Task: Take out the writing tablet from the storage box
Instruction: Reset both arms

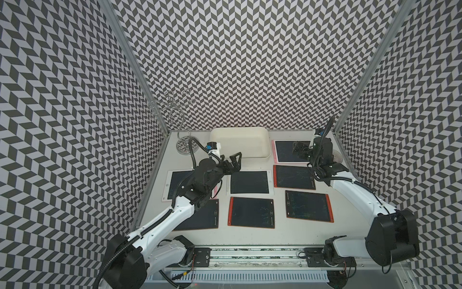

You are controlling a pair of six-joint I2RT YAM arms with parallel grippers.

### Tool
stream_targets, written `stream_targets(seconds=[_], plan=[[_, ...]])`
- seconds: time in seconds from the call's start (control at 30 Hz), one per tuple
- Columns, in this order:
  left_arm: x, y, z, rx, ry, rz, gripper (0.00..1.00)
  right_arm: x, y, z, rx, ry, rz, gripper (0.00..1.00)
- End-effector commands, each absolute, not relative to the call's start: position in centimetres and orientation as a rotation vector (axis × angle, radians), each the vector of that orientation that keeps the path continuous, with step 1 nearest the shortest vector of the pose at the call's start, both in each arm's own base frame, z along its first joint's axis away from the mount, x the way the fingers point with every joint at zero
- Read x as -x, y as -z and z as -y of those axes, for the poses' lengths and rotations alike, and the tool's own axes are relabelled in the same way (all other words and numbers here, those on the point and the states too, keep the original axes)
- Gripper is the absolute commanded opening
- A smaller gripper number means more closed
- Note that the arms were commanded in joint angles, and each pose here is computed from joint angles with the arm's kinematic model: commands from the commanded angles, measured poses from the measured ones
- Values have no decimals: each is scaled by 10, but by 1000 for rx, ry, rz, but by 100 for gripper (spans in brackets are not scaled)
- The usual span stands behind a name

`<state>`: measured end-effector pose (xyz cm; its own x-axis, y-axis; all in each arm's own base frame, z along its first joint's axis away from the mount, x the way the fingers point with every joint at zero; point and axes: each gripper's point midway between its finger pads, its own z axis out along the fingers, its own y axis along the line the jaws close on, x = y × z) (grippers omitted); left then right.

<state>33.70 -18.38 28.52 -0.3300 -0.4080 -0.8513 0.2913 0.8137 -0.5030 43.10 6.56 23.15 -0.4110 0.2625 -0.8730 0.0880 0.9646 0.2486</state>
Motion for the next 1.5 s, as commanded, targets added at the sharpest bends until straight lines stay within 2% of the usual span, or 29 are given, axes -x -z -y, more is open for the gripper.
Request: stream_targets(seconds=[0.0,0.2,0.43,0.63,0.83,1.07,1.47], plan=[[-336,-287,150,54,474,-1726,99,-436,-253,-50,-239,-105,-1874,99],[-329,-289,104,65,206,-1612,99,-433,-245,-35,-244,-50,-1856,99],[-327,-276,63,164,89,-1576,99,-430,-231,-27,-202,-21,-1836,99],[-325,-253,44,78,-69,-1526,99,-425,-223,-12,-251,-60,-1784,99],[-325,-231,26,83,-48,-1501,99,-422,-212,-10,-213,-72,-1763,99],[-337,-189,10,90,-138,-1552,99,-423,-192,-4,-211,-89,-1770,99],[-340,-178,5,57,-187,-1429,99,-408,-189,0,-150,-110,-1673,99]])
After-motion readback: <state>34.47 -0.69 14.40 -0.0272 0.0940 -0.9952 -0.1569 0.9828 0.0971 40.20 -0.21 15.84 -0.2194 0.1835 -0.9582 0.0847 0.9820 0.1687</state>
